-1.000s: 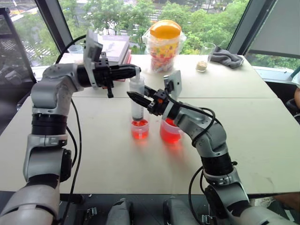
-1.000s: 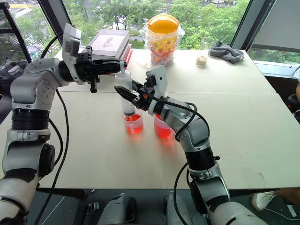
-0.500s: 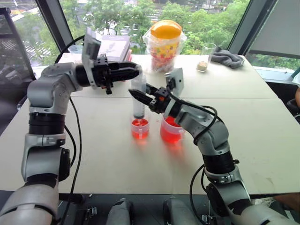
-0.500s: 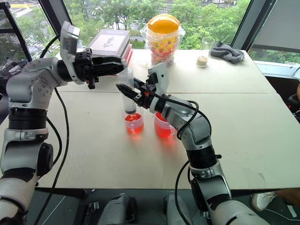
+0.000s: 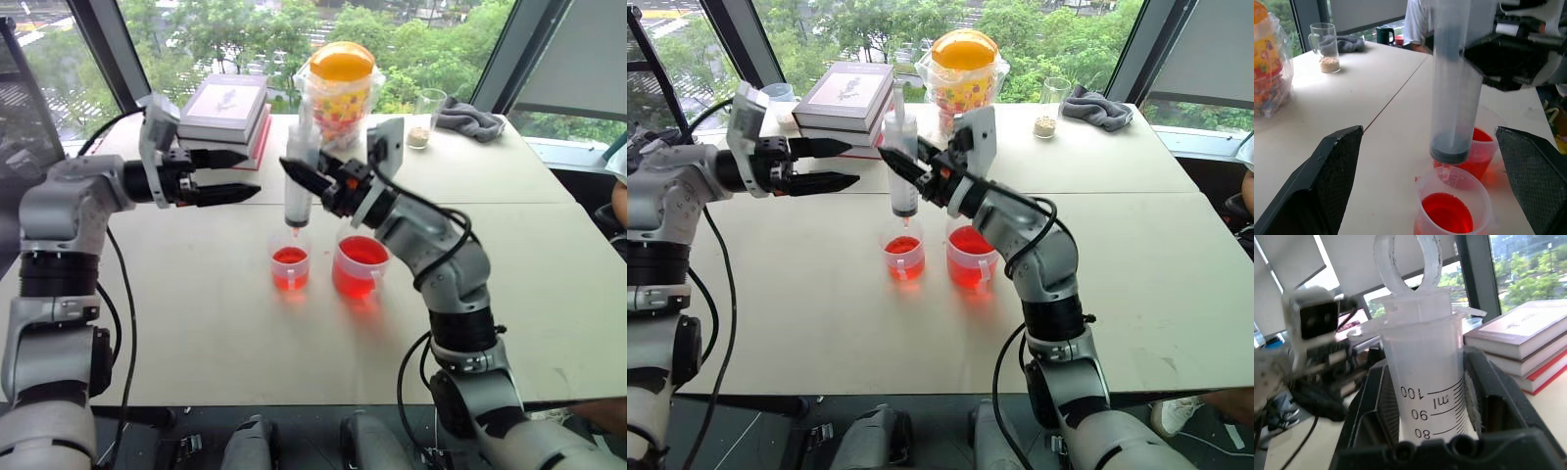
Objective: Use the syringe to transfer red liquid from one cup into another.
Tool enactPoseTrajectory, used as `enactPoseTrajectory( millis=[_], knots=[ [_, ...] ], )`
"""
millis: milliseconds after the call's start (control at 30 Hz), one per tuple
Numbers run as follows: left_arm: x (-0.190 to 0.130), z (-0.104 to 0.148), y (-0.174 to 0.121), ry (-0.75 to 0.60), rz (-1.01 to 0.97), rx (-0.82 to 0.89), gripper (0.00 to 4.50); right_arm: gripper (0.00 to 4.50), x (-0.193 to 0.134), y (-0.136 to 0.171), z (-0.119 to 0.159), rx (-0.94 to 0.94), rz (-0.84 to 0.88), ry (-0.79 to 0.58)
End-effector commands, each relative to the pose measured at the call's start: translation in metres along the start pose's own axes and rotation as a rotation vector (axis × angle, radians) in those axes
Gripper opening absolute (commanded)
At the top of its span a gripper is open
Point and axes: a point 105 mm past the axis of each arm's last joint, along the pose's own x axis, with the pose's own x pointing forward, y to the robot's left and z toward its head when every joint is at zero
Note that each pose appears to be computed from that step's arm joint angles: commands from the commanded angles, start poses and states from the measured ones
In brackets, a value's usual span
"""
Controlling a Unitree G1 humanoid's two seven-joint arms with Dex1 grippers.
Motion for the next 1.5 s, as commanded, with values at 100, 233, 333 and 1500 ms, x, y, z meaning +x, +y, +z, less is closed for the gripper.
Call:
enactPoseTrajectory(
  millis=[100, 233, 333, 1500],
  knots=[
    [0.014, 0.002, -0.015, -0.034, -0.063, 0.055, 4.44, 1.41, -0.029, -0.044, 0.081, 0.079, -0.22, 0.001],
    [0.027, -0.005, -0.023, -0.04, -0.103, 0.044, 4.44, 1.41, -0.072, -0.096, 0.079, 0.044, -0.53, 0.281],
    [0.033, -0.011, -0.026, -0.042, -0.115, 0.039, 4.44, 1.41, -0.107, -0.117, 0.053, 0.114, -0.666, 0.507],
    [0.026, -0.022, -0.05, 0.007, -0.135, -0.018, 4.5, 4.45, -0.192, -0.074, 0.038, -0.074, -0.46, 0.732]
  ],
)
